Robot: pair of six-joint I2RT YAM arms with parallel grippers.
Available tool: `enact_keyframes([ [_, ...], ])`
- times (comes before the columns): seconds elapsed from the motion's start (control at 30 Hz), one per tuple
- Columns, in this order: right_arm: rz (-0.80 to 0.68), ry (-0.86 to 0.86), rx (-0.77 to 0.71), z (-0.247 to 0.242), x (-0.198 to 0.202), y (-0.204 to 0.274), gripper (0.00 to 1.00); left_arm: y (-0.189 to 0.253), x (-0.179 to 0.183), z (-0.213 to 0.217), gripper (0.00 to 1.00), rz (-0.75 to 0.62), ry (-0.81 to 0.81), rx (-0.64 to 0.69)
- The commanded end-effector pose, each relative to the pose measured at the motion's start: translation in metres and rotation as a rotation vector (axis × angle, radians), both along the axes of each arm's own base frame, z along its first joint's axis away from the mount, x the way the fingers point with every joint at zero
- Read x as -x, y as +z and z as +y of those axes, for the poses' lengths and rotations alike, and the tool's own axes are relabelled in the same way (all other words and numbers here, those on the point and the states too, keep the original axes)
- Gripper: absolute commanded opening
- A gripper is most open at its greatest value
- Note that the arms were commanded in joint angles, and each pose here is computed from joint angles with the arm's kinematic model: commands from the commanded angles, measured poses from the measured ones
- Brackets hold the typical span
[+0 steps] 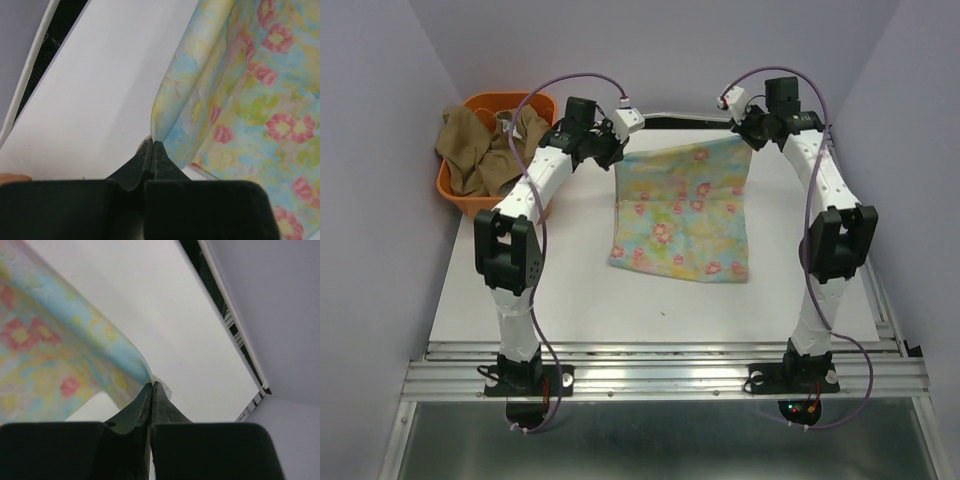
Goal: Fold and stack the skirts
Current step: Fold the skirt
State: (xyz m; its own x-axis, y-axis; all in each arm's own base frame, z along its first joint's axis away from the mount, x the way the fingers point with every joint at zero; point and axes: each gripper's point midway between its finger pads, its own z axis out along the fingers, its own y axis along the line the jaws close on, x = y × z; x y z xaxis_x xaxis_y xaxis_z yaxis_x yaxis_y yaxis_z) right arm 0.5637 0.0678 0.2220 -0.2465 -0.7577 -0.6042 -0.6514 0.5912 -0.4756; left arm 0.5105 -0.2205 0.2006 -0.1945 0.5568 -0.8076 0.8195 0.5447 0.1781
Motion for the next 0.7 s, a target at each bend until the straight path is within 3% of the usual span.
enact_keyframes([
  [0.0, 0.036, 0.053, -0.005, 0.008, 0.059, 0.017, 0.01, 0.024, 0.03, 0.016, 0.0, -0.077, -0.035, -0.028],
  [0.17, 0.167, 0.088, -0.035, 0.033, 0.122, -0.019, 0.01, -0.014, 0.081, 0.03, 0.0, -0.008, -0.075, -0.072],
  [0.2, 0.178, 0.092, -0.038, 0.033, 0.13, -0.024, 0.01, -0.003, 0.082, 0.029, 0.0, -0.042, -0.081, -0.068],
  [0.33, 0.27, 0.076, -0.074, 0.044, 0.179, -0.056, 0.01, -0.048, 0.116, 0.04, 0.0, -0.021, -0.108, -0.124],
  [0.53, 0.367, 0.054, -0.083, 0.05, 0.217, -0.104, 0.01, -0.104, 0.153, 0.051, 0.0, 0.037, -0.113, -0.183],
  [0.67, 0.357, 0.027, -0.06, 0.045, 0.215, -0.119, 0.01, -0.12, 0.163, 0.047, 0.0, 0.058, -0.086, -0.168],
])
